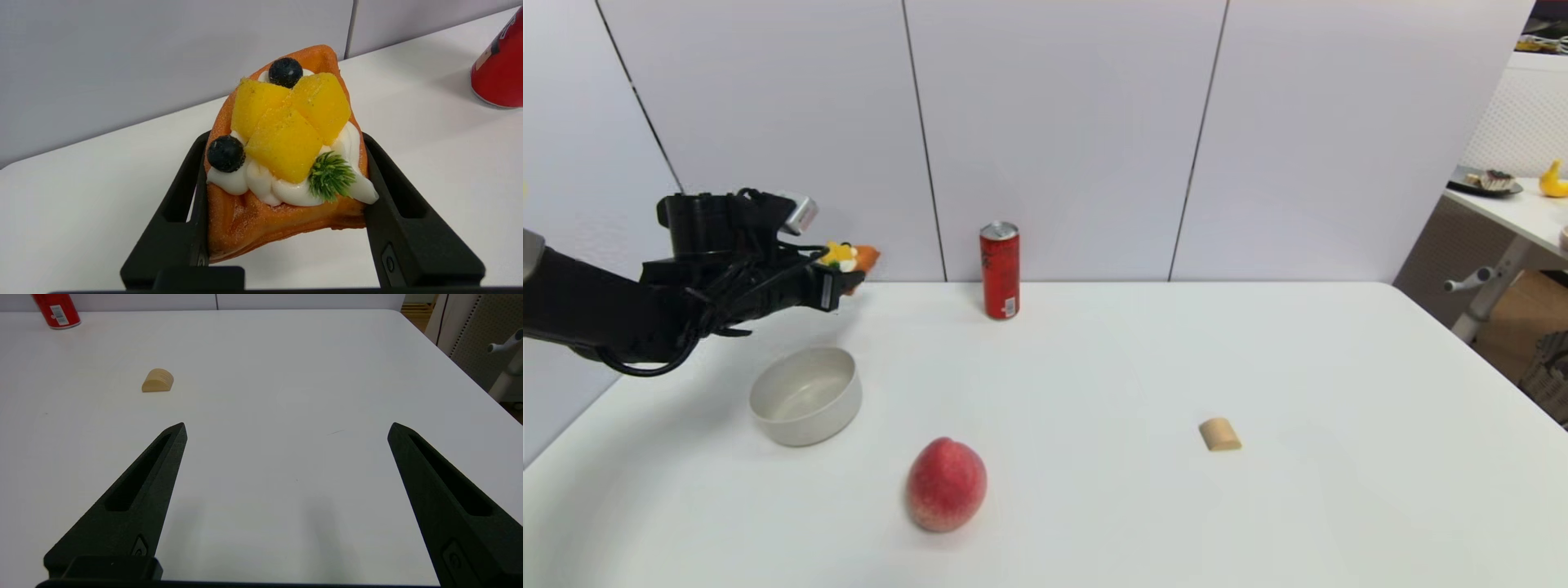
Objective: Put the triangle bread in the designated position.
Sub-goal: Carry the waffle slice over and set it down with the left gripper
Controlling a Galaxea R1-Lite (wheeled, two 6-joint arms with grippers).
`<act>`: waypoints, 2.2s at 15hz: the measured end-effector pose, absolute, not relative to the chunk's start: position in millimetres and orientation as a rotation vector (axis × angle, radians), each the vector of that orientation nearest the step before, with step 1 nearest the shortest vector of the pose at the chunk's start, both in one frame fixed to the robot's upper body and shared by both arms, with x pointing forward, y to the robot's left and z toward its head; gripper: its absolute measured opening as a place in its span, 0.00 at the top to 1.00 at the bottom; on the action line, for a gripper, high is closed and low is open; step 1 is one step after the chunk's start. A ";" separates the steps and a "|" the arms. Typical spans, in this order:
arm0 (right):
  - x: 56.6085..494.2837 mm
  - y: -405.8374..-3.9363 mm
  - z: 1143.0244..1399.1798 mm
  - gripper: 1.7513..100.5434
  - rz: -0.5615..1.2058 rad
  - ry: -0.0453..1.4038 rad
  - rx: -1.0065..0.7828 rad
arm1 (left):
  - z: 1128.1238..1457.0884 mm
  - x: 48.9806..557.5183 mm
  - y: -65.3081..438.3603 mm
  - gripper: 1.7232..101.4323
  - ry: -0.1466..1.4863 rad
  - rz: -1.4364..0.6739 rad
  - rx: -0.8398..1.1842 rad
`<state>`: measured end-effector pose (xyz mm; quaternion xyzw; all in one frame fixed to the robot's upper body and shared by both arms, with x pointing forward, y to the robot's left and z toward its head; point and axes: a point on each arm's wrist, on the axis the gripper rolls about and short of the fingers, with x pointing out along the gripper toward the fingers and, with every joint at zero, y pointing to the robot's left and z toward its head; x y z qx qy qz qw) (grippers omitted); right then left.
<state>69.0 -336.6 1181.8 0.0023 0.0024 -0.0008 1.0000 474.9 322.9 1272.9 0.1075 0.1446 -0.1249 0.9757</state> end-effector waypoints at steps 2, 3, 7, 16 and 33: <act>69.0 -336.6 1181.8 0.03 -0.001 0.005 0.005 | 1281.7 478.2 322.8 0.43 0.347 -0.259 0.205; 69.0 -336.6 1181.8 0.03 -0.001 0.005 0.004 | 1285.4 479.2 322.9 0.43 0.376 -0.260 0.189; 69.0 -336.6 1181.8 0.03 -0.002 0.005 0.005 | 1291.7 479.4 322.7 0.43 0.512 -0.264 0.136; 69.0 -336.6 1181.9 0.03 -0.001 0.004 0.004 | 1299.7 480.9 323.0 0.43 0.717 -0.271 0.097; 69.0 -336.6 1181.8 0.03 -0.002 0.005 0.006 | 1273.7 500.3 322.1 0.18 0.679 -0.272 0.101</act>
